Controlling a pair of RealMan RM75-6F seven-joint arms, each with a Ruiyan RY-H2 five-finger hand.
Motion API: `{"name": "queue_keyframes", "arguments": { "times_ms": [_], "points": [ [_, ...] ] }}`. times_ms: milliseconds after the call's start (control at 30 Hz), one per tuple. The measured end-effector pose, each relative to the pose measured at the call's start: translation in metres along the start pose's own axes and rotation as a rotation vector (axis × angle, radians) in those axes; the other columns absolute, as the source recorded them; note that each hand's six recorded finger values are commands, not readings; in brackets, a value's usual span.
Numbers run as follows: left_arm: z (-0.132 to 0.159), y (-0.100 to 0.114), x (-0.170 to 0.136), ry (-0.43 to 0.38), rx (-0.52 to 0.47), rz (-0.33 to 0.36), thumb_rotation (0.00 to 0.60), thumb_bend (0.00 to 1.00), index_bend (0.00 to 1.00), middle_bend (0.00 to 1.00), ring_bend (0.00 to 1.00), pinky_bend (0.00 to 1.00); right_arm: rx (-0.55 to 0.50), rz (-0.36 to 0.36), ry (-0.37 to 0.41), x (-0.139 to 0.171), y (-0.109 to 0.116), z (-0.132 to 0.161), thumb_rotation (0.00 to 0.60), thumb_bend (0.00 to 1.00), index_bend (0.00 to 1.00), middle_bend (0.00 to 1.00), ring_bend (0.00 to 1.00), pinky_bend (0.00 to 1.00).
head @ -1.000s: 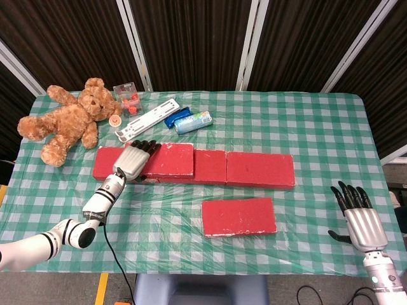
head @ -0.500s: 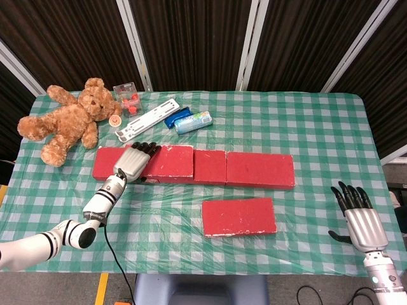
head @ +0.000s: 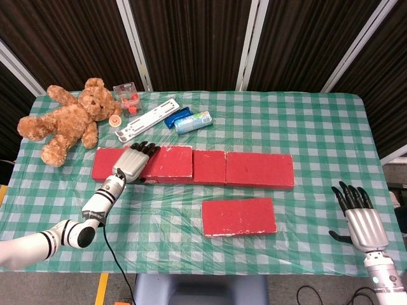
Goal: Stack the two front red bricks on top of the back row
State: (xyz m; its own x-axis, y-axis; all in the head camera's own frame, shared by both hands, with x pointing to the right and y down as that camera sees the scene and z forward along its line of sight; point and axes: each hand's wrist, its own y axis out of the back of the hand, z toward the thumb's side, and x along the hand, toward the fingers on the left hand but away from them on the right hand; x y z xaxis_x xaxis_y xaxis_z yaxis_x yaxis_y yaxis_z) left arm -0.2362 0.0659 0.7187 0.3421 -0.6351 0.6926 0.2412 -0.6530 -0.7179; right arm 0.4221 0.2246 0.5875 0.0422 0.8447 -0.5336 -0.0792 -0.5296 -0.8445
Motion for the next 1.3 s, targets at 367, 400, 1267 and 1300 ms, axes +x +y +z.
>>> {"name": "queue_keyframes", "arguments": {
  "times_ms": [367,400,1267,1300],
  "points": [
    [0.001,0.001,-0.001,-0.005,-0.009,0.002,0.6,0.31,0.0,0.0,0.0,0.13,-0.002,-0.005,-0.001,0.001,0.001,0.0,0.6,0.09,0.0,0.0,0.0,0.0],
    [0.001,0.001,-0.001,-0.006,-0.01,0.002,0.6,0.3,0.0,0.0,0.0,0.12,-0.003,-0.005,-0.002,0.001,0.001,-0.001,0.6,0.09,0.0,0.0,0.0,0.0],
    [0.014,0.012,-0.016,-0.048,0.006,0.053,0.6,0.28,0.0,0.0,0.0,0.09,0.001,-0.007,0.006,0.001,0.001,0.001,0.6,0.09,0.0,0.0,0.0,0.0],
    [0.015,0.013,-0.019,-0.051,0.01,0.061,0.6,0.28,0.0,0.0,0.0,0.09,0.001,-0.008,0.009,0.002,0.001,0.002,0.6,0.09,0.0,0.0,0.0,0.0]
  ]
}}
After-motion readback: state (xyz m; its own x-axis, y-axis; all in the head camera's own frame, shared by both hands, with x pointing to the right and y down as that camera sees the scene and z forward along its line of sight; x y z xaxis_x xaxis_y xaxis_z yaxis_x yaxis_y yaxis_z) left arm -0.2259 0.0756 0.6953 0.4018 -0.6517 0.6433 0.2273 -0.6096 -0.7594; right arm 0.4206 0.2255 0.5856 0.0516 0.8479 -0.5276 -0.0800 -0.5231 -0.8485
